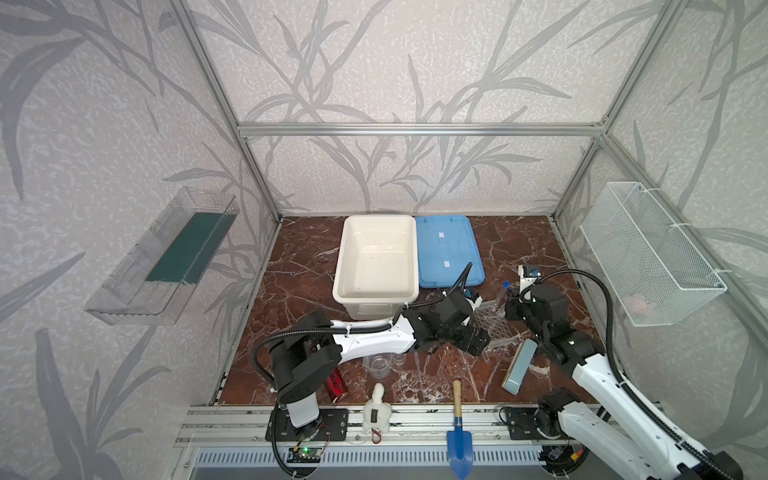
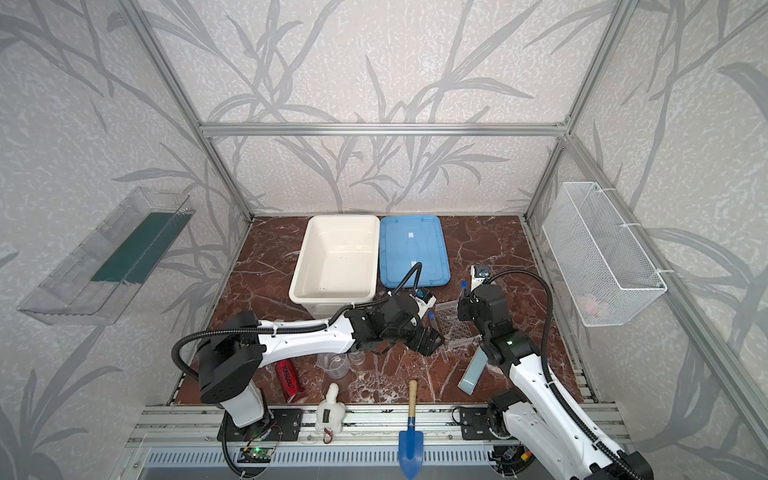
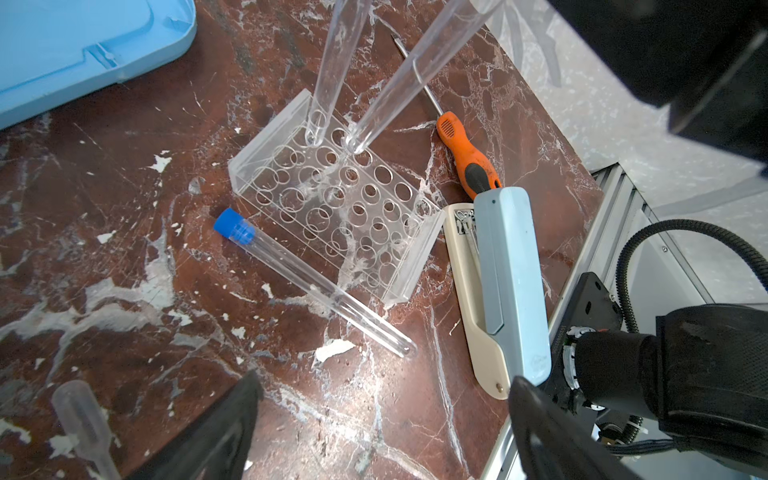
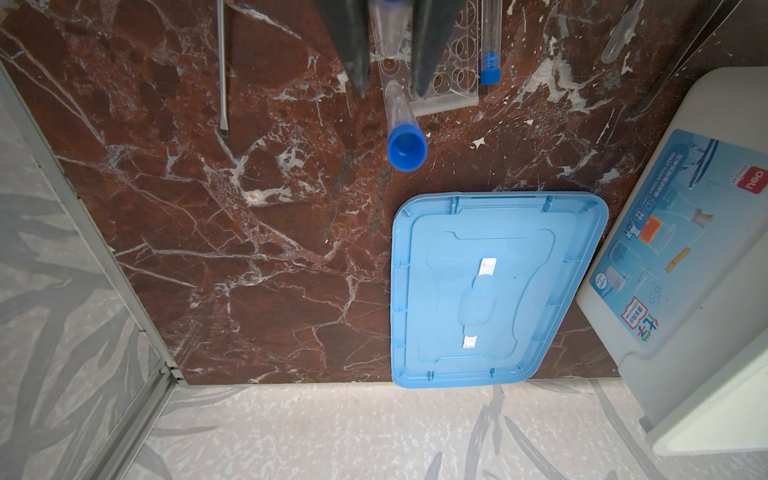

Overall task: Organize the chemistry lab equipment
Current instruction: 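Lower the held tube into a hole of the clear rack with the right gripper, then lower the left gripper onto the last lying blue-capped tube while the right gripper withdraws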

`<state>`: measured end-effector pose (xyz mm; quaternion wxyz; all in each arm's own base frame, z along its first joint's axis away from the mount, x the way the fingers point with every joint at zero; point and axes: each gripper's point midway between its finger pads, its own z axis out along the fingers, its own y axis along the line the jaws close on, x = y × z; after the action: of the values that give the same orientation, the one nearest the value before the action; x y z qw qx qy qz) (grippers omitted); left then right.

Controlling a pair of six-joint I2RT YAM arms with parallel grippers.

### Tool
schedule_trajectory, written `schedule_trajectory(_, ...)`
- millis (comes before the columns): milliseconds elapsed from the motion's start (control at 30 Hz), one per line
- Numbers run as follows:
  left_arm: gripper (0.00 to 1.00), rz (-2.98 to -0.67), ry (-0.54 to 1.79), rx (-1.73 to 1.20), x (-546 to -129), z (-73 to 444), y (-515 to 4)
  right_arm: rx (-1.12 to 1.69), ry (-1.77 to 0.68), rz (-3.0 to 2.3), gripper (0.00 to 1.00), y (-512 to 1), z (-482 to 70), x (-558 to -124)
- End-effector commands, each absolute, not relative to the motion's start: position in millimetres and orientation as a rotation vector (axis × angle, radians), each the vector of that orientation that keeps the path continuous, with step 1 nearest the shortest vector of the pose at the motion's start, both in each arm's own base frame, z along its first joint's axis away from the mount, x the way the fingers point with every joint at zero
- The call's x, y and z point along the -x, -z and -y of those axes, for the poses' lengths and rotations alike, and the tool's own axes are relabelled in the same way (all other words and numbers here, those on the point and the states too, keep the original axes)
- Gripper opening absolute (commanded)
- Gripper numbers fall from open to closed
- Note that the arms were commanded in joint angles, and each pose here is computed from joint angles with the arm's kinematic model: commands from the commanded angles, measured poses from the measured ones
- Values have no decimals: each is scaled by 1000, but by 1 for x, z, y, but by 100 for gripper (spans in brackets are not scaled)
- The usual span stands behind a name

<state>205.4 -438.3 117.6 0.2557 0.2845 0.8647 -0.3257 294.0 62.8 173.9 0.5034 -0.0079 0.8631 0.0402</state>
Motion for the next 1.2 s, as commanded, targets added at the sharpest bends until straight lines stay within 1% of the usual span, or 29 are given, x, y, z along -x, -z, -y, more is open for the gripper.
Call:
schedule_trajectory(0,94,-2297,915,-795,-202,439,-127,15,-82,-2104,16,-173,-60,-288)
schedule_trajectory(267,94,-2303,901,-791,-203,438,-125,27,-103,-2112,16,-176,-62,-284)
schedule_trajectory(500,94,-2307,885,-788,-204,437,-122,46,-70,-2154,17,-154,-62,-290)
schedule_trajectory(600,94,-2333,844,-767,-207,433,-117,42,-81,-2170,18,-147,-64,-292)
schedule_trajectory(700,93,-2364,769,-726,-215,426,-112,42,-92,-2196,21,-140,-67,-293)
schedule_trajectory(767,93,-2382,713,-697,-220,421,-108,36,-91,-2214,27,-139,-67,-291)
schedule_trajectory(900,92,-2457,619,-696,-223,420,-95,26,-102,-2208,52,-145,-65,-285)
schedule_trajectory(1033,91,-2523,532,-699,-227,421,-84,-25,-117,-2201,74,-159,-57,-268)
schedule_trajectory(1100,85,-2561,468,-693,-230,421,-75,-57,-147,-2187,79,-166,-55,-259)
schedule_trajectory(1167,82,-2607,386,-676,-235,420,-67,-85,-177,-2168,81,-172,-54,-251)
